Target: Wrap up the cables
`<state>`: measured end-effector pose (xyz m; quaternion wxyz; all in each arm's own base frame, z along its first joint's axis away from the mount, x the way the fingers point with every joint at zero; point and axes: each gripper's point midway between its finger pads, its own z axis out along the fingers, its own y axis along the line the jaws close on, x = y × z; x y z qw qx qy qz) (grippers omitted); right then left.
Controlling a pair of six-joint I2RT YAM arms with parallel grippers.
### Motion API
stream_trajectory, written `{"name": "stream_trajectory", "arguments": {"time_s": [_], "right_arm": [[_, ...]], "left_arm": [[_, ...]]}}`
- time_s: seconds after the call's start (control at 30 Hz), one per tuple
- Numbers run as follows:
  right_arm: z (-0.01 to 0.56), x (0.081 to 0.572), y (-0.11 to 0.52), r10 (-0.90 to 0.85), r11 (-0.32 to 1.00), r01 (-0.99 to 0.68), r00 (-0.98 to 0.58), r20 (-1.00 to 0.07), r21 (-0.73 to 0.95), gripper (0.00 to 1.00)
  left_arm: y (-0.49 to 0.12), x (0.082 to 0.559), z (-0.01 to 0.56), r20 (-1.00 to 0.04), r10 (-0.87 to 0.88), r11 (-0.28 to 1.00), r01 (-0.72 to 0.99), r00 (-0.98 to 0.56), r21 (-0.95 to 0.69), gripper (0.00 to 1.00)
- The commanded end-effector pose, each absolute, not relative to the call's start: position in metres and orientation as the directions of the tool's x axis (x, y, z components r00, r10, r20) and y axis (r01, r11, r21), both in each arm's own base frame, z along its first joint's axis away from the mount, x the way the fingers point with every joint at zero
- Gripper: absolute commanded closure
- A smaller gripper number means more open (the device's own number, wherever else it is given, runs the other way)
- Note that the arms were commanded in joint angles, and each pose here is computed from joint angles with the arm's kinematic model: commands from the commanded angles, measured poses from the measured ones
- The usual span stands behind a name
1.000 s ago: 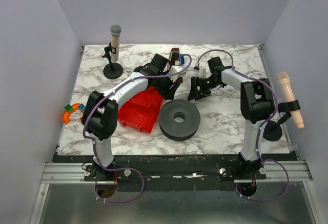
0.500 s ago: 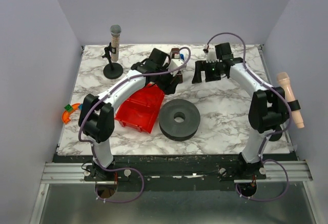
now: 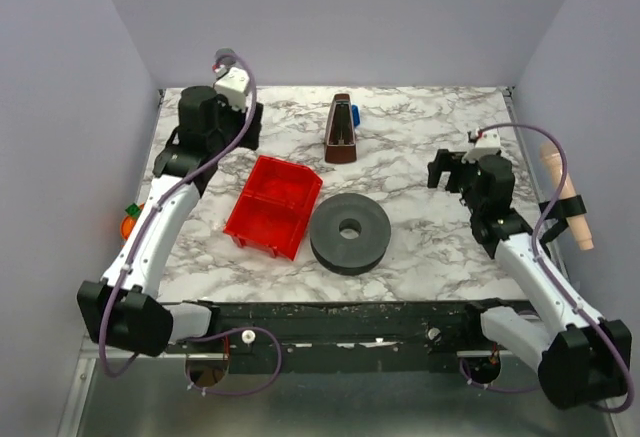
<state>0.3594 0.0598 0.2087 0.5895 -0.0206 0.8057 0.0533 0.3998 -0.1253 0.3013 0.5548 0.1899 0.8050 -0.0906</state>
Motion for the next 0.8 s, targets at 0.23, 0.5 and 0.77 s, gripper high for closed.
{"name": "stream_trajectory", "arguments": {"time_s": [0.23,0.5,0.77], "right_arm": [[0.198,0.323,0.012,0.056,0.994,0.09,0.036,-0.998,0.059,0.0],[0.17,0.31,-0.001,0.067,0.986,0.146,0.105,-0.992,0.082,0.0],[0.159,0.309,-0.002,0.068,0.985,0.147,0.129,-0.989,0.087,0.0]], "left_arm": [[0.019,0.351,0.24,-0.972,0.059,0.987,-0.132,-0.226,0.09,0.01],[0.061,0.325,0.179,-0.998,0.018,0.946,-0.324,-0.054,0.034,0.01],[0.06,0.323,0.165,-0.997,-0.07,0.938,-0.342,-0.013,-0.062,0.01]]}}
